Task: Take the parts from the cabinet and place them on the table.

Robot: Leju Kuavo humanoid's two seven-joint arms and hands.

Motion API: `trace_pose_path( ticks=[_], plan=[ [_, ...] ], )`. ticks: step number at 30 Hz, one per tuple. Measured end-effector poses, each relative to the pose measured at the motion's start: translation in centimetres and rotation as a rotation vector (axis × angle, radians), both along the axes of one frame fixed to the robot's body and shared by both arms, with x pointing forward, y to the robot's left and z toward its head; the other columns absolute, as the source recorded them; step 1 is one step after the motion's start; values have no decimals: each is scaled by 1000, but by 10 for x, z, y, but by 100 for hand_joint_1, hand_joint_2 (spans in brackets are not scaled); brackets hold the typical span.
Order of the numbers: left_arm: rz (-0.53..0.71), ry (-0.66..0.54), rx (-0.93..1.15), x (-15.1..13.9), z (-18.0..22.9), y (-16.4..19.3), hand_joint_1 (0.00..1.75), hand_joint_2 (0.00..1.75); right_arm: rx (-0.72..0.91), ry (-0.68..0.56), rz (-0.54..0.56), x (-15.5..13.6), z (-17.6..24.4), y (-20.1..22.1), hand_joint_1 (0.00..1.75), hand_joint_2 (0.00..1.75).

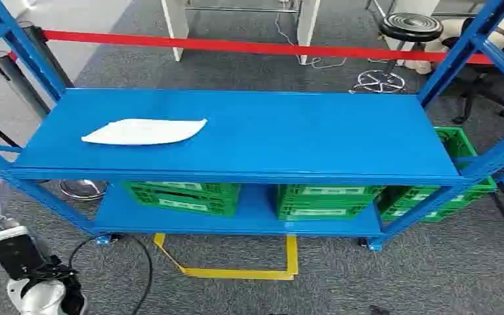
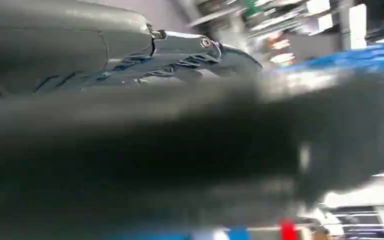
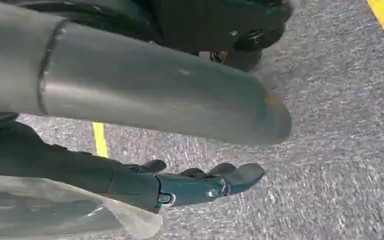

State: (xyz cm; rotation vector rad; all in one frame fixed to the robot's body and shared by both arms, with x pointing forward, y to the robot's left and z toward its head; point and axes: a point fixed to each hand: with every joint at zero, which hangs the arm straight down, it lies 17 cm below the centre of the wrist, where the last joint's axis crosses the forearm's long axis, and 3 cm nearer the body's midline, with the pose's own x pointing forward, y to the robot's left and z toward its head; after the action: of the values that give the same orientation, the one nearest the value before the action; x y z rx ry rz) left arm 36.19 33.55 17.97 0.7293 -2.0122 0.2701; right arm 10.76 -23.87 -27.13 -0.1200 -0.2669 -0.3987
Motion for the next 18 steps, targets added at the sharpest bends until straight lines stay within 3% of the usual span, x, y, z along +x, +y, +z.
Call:
trace_pose_path(
  ticks=[9, 18],
  plan=[
    [28, -203, 266, -21, 89, -46, 0, 0, 35, 15, 36, -1, 0, 17, 0, 0],
    [96, -329, 435, -51, 137, -68, 0, 0, 86, 27, 91, -3, 1, 34, 0, 0]
  ],
)
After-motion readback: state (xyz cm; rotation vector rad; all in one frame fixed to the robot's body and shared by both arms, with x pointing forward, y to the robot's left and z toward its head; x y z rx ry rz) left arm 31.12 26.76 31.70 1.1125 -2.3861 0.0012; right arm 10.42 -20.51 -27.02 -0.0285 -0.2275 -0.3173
